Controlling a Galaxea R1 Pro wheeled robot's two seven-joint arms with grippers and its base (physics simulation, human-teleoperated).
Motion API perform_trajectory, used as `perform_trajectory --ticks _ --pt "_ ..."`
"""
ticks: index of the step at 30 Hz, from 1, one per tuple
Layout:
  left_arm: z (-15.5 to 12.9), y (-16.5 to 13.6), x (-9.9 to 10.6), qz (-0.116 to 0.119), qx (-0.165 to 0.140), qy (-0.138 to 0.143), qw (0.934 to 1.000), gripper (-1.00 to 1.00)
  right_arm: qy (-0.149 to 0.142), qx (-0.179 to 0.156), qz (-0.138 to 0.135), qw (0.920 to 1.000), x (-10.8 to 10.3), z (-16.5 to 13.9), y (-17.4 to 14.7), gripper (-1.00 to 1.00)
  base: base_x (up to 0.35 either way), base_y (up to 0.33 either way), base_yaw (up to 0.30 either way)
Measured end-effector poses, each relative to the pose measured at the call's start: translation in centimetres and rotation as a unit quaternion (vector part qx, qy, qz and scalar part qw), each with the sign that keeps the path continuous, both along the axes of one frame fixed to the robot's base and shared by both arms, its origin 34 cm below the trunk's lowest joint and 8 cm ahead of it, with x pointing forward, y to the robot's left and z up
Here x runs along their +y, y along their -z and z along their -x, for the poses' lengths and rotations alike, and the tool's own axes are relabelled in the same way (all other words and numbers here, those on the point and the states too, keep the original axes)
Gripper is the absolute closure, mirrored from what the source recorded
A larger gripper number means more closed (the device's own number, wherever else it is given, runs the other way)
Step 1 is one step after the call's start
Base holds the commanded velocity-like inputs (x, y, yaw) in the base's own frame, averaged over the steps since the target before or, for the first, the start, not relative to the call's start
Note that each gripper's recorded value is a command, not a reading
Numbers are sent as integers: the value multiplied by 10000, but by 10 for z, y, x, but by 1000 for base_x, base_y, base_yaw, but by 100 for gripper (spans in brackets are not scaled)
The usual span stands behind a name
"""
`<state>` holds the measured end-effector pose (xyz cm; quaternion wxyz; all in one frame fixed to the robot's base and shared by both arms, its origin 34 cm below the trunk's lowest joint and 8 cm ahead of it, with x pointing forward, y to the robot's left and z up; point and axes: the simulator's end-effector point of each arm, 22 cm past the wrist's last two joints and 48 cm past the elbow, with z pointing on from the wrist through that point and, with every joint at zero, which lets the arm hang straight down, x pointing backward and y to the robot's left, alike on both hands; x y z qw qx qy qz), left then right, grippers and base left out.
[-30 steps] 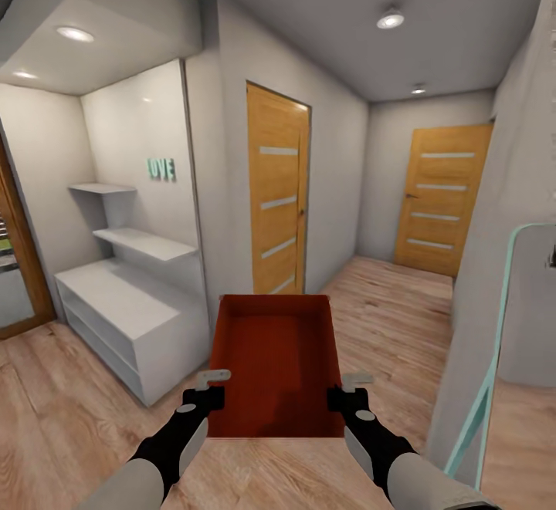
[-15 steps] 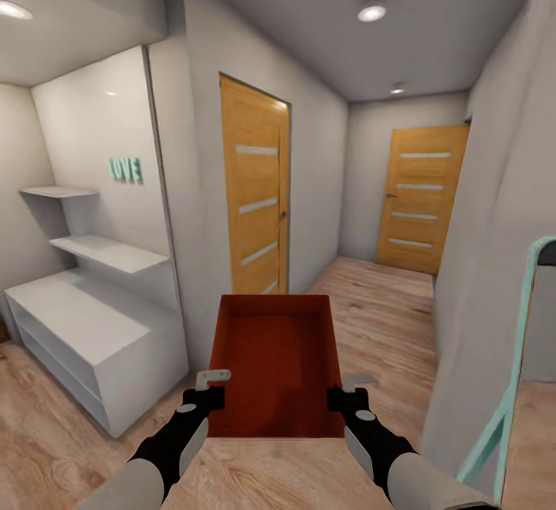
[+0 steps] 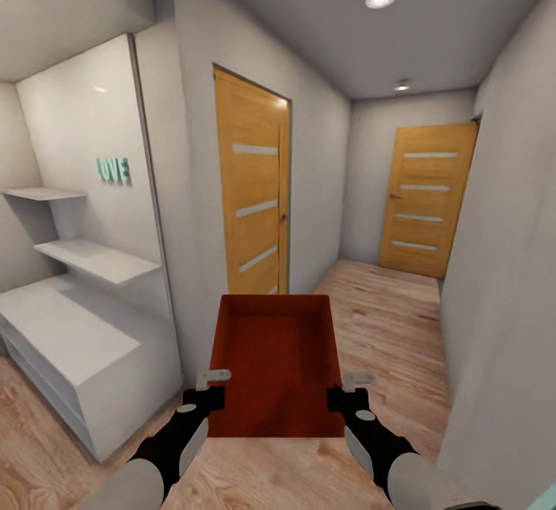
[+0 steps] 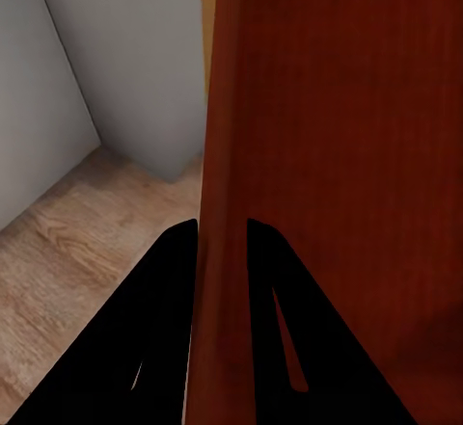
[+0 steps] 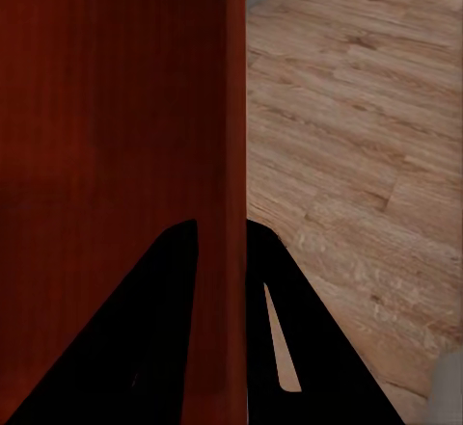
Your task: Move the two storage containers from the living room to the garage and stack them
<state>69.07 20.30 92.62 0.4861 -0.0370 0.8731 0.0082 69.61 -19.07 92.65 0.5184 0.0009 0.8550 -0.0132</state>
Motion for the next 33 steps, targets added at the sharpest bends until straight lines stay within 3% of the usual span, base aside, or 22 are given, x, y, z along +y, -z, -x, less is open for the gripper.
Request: perform_trajectory --ticks 25,33 --pt "0 0 0 -1 0 -1 10000 100 0 0 0 10000 0 0 0 100 323 0 -2" --pt "1 1 1 12 14 2 10000 100 1 11 19 10000 1 0 0 100 323 0 -223"
